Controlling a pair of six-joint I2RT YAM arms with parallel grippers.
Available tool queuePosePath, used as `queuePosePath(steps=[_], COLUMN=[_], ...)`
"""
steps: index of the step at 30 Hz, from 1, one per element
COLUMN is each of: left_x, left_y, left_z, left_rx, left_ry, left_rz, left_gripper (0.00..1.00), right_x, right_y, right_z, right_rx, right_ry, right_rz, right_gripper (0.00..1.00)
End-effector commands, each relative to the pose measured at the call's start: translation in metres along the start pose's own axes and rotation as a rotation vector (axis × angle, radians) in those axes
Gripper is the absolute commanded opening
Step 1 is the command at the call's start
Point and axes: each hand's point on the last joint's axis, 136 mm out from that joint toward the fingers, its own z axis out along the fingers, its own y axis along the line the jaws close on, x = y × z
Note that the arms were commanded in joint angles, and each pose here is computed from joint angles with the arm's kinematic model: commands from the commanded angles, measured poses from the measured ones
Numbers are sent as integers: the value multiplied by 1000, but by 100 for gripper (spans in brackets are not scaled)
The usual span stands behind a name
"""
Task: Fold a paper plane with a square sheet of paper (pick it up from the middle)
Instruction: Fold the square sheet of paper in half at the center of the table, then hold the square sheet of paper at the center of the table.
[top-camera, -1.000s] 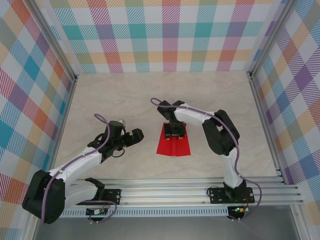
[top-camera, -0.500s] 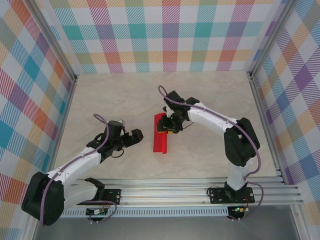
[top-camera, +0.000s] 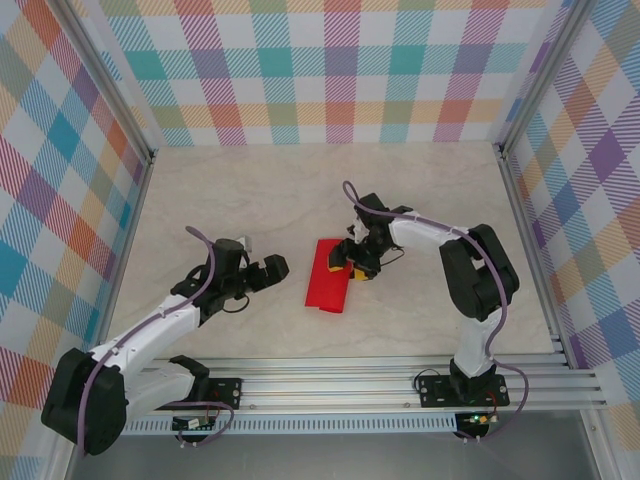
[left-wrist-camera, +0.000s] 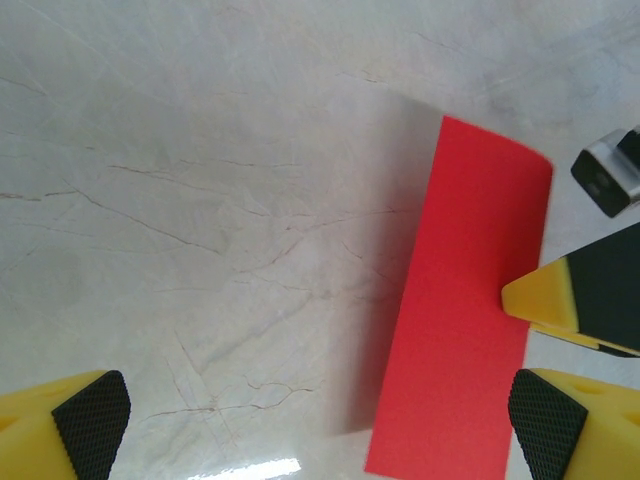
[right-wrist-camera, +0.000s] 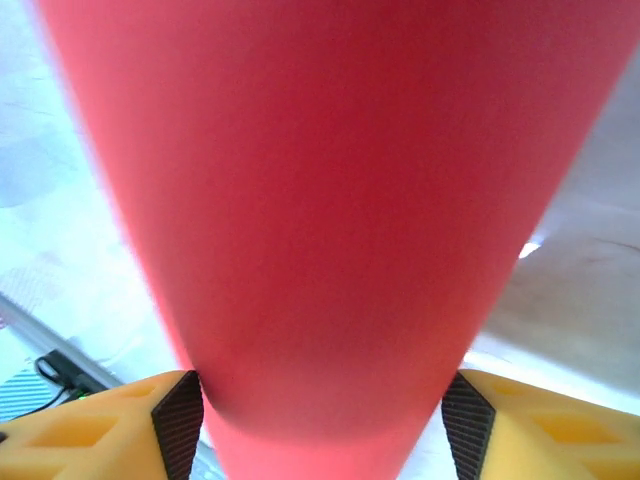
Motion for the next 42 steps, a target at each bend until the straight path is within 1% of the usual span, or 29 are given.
queuePosePath(steps=[1,5,10,15,19,26,39,42], left_x=[-7,-7,-1,2,7,5,5,5], left_y=[-22,-29,-39,-45,-49,-56,-57,-56], left_z=[-1,3,11,19,28,40,51,51], left_rx=[63,74,80,78,65,62,56,54], left_ry=[-2,7,46,66,91,99,108,107], left_rz=[7,20,41,55,55,59,59,57], left_gripper=[100,100,100,99,92,80,68,67], right_x=[1,2,3,5,9,10,8,7], right_y=[-23,-30,-54,-55,-62,-51,-59,-59], right_z=[-8,-20,-30,-25,-22,-15,-2,-2], right_rx=[105,166,286,269,299,230,252,254], right_ry=[-20,-54,-111,-105,-70,-49,-18,-24], right_rz=[-7,3,60,62,51,26,56,68], right_gripper=[72,79,80,79,79,80,81,81])
